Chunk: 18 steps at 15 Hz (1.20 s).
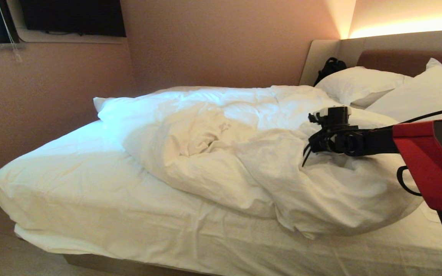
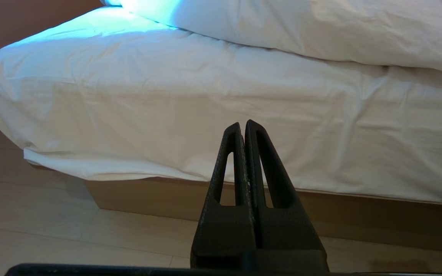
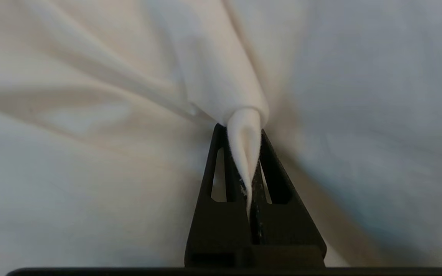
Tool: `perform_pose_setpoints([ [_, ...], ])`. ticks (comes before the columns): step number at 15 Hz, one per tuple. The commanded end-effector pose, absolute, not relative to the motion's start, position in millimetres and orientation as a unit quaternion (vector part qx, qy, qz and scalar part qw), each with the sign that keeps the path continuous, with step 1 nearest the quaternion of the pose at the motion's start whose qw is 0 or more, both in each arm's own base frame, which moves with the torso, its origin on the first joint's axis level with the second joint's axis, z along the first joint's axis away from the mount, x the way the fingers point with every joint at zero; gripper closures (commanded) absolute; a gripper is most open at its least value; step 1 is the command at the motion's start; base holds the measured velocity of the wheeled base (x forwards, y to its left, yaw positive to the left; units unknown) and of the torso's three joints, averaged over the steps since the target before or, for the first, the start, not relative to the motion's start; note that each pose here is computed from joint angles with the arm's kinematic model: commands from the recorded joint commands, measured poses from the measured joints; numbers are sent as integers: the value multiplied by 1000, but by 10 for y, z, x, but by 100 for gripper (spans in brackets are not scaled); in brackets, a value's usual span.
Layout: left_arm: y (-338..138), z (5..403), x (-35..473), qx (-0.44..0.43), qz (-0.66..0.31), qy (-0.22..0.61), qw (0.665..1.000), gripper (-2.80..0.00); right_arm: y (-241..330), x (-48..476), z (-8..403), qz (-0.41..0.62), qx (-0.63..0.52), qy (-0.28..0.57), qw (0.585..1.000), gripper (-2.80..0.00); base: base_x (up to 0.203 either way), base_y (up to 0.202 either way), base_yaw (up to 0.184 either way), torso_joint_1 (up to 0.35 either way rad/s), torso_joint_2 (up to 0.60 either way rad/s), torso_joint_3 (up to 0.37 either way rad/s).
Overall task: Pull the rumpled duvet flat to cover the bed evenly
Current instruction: Flatten the corners of the folded blanket
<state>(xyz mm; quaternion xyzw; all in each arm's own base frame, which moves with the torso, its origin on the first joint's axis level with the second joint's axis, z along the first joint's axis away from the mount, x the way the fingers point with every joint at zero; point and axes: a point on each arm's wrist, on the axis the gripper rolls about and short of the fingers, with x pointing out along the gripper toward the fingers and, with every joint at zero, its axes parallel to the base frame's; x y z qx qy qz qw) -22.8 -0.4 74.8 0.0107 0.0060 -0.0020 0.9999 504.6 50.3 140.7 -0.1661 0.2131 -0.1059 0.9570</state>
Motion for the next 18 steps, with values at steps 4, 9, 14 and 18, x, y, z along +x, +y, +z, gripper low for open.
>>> perform_pose_setpoints([
  [4, -4, 747, -228, 11, -2, 6, 1000, 0, 473, 4842, 1832, -139, -159, 176, 962, 0, 0, 0, 0, 0, 0, 0],
  [9, -3, 747, -228, 11, -2, 6, 1000, 0, 420, 4398, 2369, -147, -150, 132, 969, 0, 0, 0, 0, 0, 0, 0],
  [14, -4, 749, -229, 11, -1, 6, 1000, 0, 310, 4048, 2609, -190, -164, 129, 959, 0, 0, 0, 0, 0, 0, 0],
  [18, -4, 747, -228, 11, -1, 6, 1000, 0, 144, 3991, 2673, -263, -179, 136, 938, 0, 0, 0, 0, 0, 0, 0],
])
